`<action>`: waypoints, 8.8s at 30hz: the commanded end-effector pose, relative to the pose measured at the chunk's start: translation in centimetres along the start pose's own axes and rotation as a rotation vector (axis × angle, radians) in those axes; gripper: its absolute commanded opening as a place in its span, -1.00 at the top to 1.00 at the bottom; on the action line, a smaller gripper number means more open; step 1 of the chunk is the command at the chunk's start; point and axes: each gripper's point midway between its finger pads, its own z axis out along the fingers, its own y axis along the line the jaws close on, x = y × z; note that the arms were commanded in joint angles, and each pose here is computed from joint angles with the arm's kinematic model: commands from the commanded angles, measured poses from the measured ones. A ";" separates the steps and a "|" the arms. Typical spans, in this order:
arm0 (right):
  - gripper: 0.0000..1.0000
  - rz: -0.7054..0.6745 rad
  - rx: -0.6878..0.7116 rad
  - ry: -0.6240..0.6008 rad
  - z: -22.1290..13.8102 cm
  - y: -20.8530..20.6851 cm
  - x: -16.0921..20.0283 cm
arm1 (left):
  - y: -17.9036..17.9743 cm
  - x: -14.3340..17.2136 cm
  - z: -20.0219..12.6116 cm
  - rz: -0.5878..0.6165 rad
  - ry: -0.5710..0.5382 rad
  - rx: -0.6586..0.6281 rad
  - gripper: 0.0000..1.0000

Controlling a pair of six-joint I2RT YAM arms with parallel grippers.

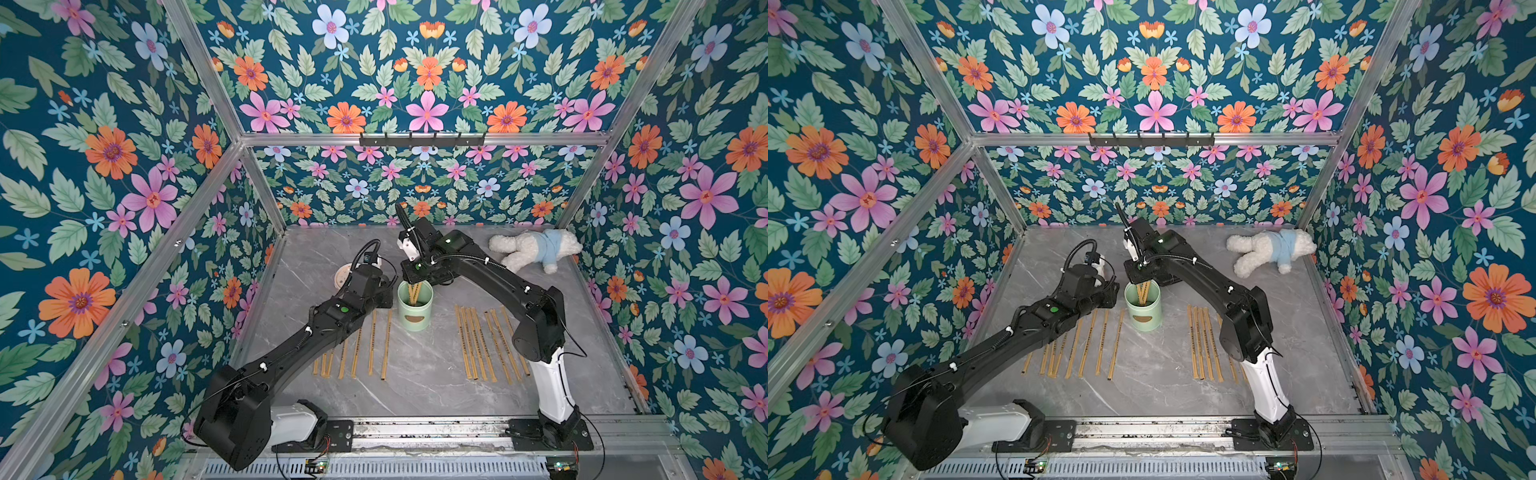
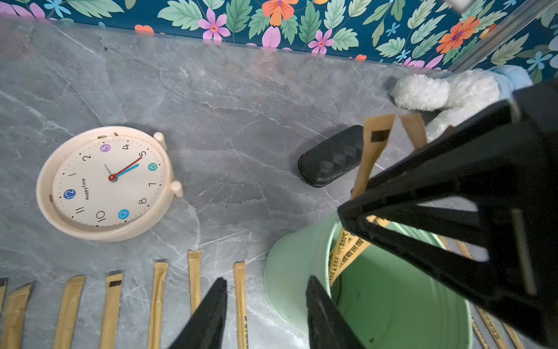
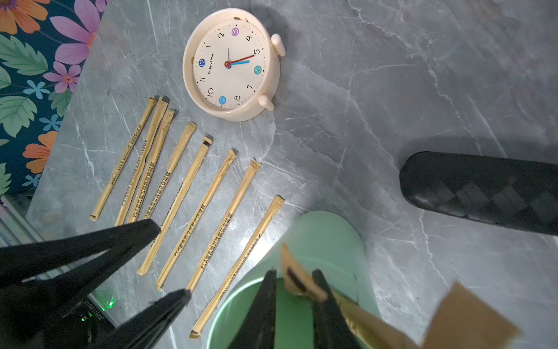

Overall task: Take the straws out of the storage container
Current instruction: Pick up the straw from the container, then place the straw at the center of the board, then pick up the straw from the container.

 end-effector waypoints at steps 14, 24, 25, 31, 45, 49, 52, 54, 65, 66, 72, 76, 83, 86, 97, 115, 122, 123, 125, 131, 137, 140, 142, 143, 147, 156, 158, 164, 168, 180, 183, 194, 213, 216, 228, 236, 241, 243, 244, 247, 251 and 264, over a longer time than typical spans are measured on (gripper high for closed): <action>0.80 -0.031 0.011 -0.006 -1.6 0.1 0.0 | 0.1 0.2 0.0 -0.001 0.007 -0.006 0.09; 0.82 -0.059 0.027 -0.073 -5.2 0.5 -1.1 | -0.2 -0.1 0.1 -0.005 0.003 0.006 0.09; 0.83 -0.064 0.030 -0.085 -5.8 0.7 -1.3 | -0.2 -0.2 0.1 -0.005 0.002 0.006 0.09; 0.84 -0.090 0.021 -0.200 -11.9 1.7 -2.4 | -0.5 -0.4 0.3 -0.010 -0.002 0.017 0.09; 0.84 -0.119 0.187 -0.343 -25.2 -1.0 1.1 | -1.7 -1.6 0.8 -0.018 -0.012 0.055 0.11; 0.84 -0.095 0.359 -0.279 -26.0 -4.6 4.1 | -1.8 -1.8 0.7 -0.018 -0.016 0.060 0.11; 0.85 -0.025 0.456 -0.207 -26.0 -7.8 7.0 | -2.1 -2.0 0.8 -0.015 -0.017 0.066 0.11; 0.85 0.043 0.493 -0.165 -25.9 -10.0 8.9 | -2.1 -2.0 1.0 -0.012 -0.010 0.067 0.11; 0.85 0.218 0.627 0.097 -23.7 -17.2 15.5 | -2.3 -1.8 1.5 -0.009 0.001 0.072 0.11; 0.85 0.226 0.635 0.123 -23.2 -17.7 15.9 | -2.3 -1.8 1.5 -0.008 0.002 0.071 0.11; 0.85 0.297 0.660 0.251 -21.2 -20.5 18.5 | -2.2 -1.5 1.7 -0.003 0.007 0.068 0.12; 0.85 0.326 0.667 0.340 -19.5 -21.8 19.9 | -2.1 -1.4 1.7 -0.002 0.010 0.065 0.12; 0.86 0.355 0.683 0.484 -16.8 -23.6 21.7 | -1.9 -1.1 1.7 0.003 0.010 0.059 0.12; 0.86 0.371 0.677 0.551 -15.1 -24.4 22.3 | -1.8 -1.0 1.6 0.005 0.011 0.056 0.11; 0.86 0.427 0.641 0.645 -10.8 -26.3 22.7 | -1.5 -0.3 1.9 0.007 0.021 0.047 0.12; 0.82 0.457 0.600 0.699 -6.6 -29.0 23.3 | -1.1 0.4 2.3 0.011 0.036 0.031 0.12; 0.78 0.471 0.592 0.713 -5.9 -29.4 23.8 | -1.0 0.5 2.3 0.012 0.040 0.027 0.12; 0.77 0.473 0.592 0.719 -5.8 -29.4 24.0 | -1.0 0.5 2.2 0.012 0.039 0.027 0.12; 0.74 0.474 0.592 0.721 -5.6 -29.4 24.2 | -1.0 0.5 2.3 0.011 0.040 0.027 0.12; 0.67 0.485 0.592 0.727 -5.4 -29.5 24.6 | -1.0 0.5 2.3 0.011 0.043 0.028 0.12; 0.63 0.496 0.587 0.723 -5.4 -29.4 24.7 | -1.0 0.5 2.3 0.011 0.041 0.027 0.12; 0.62 0.505 0.586 0.712 -5.6 -29.3 24.5 | -1.0 0.4 2.3 0.011 0.040 0.028 0.12; 0.62 0.518 0.565 0.673 -5.9 -28.8 23.9 | -1.2 0.1 2.2 0.014 0.034 0.033 0.12; 0.61 0.524 0.549 0.644 -6.1 -28.5 23.4 | -1.4 0.0 2.2 0.016 0.035 0.039 0.12; 0.56 0.544 0.453 0.486 -7.7 -26.3 20.8 | -2.5 -1.0 2.1 0.039 0.030 0.082 0.12; 0.45 0.477 0.205 0.181 -12.8 -18.6 16.4 | -5.8 -3.4 2.0 0.066 0.005 0.221 0.14; 0.44 0.459 0.171 0.146 -13.4 -17.4 16.0 | -6.3 -3.8 2.0 0.078 -0.002 0.243 0.14; 0.42 0.437 0.107 0.080 -14.4 -15.4 15.3 | -7.3 -3.7 2.9 0.110 0.018 0.282 0.16; 0.42 0.431 0.095 0.078 -14.5 -15.1 15.4 | -7.9 -4.0 3.3 0.110 0.018 0.309 0.16; 0.42 0.429 0.083 0.077 -14.3 -14.9 15.4 | -8.4 -4.1 4.9 0.116 0.042 0.310 0.16; 0.43 0.427 0.079 0.072 -14.4 -14.8 15.3 | -8.5 -4.1 5.2 0.118 0.046 0.308 0.17; 0.43 0.420 0.083 0.061 -15.0 -14.7 15.1 | -8.6 -4.3 6.1 0.119 0.053 0.298 0.34; 0.43 0.388 -0.006 0.005 -14.9 -12.8 13.2 | -8.0 -4.5 5.2 0.117 0.036 0.277 0.84; 0.43 0.384 -0.024 -0.008 -14.8 -12.4 12.7 | -8.0 -5.2 4.4 0.116 0.016 0.270 0.85; 0.43 0.336 -0.078 -0.059 -15.5 -10.8 10.2 | -7.5 -9.0 -0.4 0.117 -0.071 0.226 0.86; 0.40 0.216 -0.104 -0.133 -16.0 -8.5 8.1 | -5.1 -12.8 -5.2 0.115 -0.121 0.061 0.87; 0.38 0.118 -0.105 -0.154 -15.1 -7.0 7.1 | -3.0 -15.2 -8.5 0.117 -0.144 -0.061 0.87; 0.37 0.100 -0.100 -0.150 -14.5 -6.7 6.8 | -1.2 -15.8 -9.4 0.108 -0.125 -0.134 0.88; 0.37 0.098 -0.104 -0.149 -14.4 -6.7 6.6 | -0.1 -16.0 -9.6 0.100 -0.110 -0.167 0.88; 0.37 0.090 -0.120 -0.149 -14.0 -6.4 6.1 | 3.8 -16.4 -9.8 0.054 -0.055 -0.264 0.89; 0.36 0.073 -0.138 -0.149 -13.8 -6.1 5.9 | 9.5 -15.6 -10.2 -0.015 0.056 -0.420 0.89; 0.36 0.030 -0.205 -0.139 -13.6 -4.8 5.8 | 22.3 -7.9 -7.5 -0.039 0.522 -0.890 0.89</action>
